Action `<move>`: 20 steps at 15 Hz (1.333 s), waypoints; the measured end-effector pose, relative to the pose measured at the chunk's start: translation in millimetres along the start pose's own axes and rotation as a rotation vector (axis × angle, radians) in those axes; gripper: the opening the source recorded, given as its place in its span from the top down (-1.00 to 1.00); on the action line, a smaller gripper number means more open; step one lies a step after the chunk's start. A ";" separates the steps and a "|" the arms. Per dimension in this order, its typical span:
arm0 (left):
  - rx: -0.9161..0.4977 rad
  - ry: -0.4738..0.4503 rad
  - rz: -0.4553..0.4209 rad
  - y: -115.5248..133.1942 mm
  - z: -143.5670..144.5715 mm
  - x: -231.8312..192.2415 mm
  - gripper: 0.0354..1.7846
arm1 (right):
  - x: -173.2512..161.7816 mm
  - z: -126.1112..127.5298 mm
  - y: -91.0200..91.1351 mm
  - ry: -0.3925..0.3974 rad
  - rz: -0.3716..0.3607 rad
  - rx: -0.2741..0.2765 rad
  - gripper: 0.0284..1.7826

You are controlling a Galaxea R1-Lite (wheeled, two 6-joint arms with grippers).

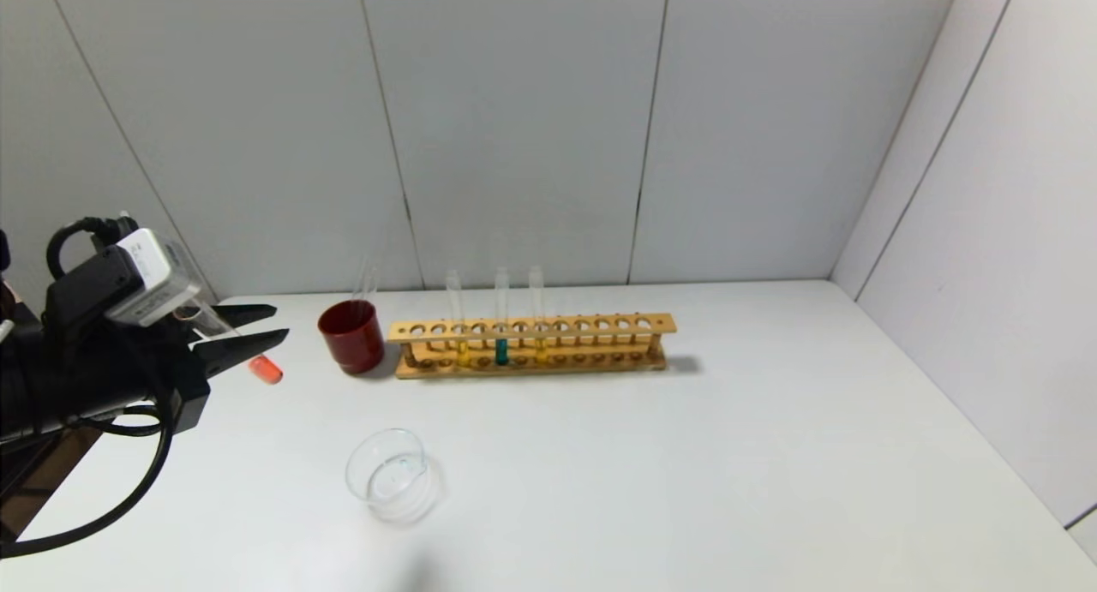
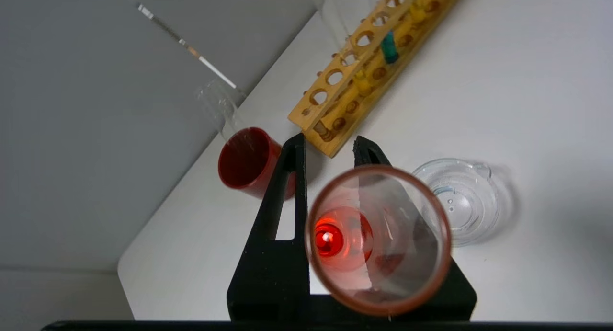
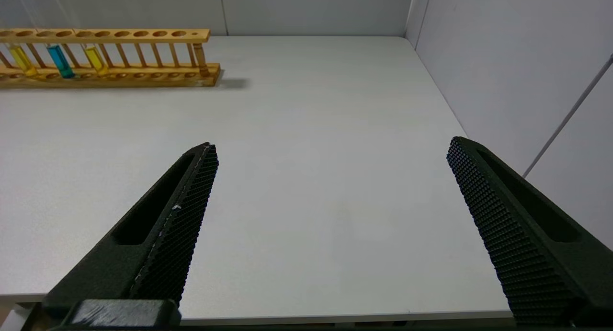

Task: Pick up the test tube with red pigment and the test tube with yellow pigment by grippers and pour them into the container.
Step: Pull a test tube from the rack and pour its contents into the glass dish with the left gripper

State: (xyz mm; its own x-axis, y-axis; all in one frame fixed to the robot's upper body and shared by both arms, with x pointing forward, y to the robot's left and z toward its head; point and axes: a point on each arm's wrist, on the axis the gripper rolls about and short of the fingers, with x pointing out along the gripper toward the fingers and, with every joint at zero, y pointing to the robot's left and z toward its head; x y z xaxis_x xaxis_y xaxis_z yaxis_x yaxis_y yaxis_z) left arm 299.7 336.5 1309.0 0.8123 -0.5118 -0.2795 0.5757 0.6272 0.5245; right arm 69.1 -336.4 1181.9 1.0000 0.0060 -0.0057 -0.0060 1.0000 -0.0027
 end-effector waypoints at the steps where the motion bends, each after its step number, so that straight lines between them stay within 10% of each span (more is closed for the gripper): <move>1: 0.054 0.013 -0.017 0.8 -5.1 3.3 0.62 | 0.0 0.0 0.0 0.000 0.001 0.000 -0.96; 7: 0.436 0.124 -0.003 29.7 -17.4 29.1 0.62 | 0.0 0.0 0.0 0.000 0.000 0.000 -0.96; 20: 0.740 0.108 -0.091 20.7 -12.4 39.6 0.62 | 0.0 0.0 0.0 0.000 0.000 0.000 -0.96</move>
State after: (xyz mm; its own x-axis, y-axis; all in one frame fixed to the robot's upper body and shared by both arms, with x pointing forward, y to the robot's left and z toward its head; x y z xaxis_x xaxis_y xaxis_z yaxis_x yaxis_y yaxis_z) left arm 344.9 336.5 1298.8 0.7911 -0.4586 -0.4048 0.4588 0.0073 0.8885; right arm 69.1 -336.4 1181.9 1.0000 0.0064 -0.0062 -0.0064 1.0000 -0.0027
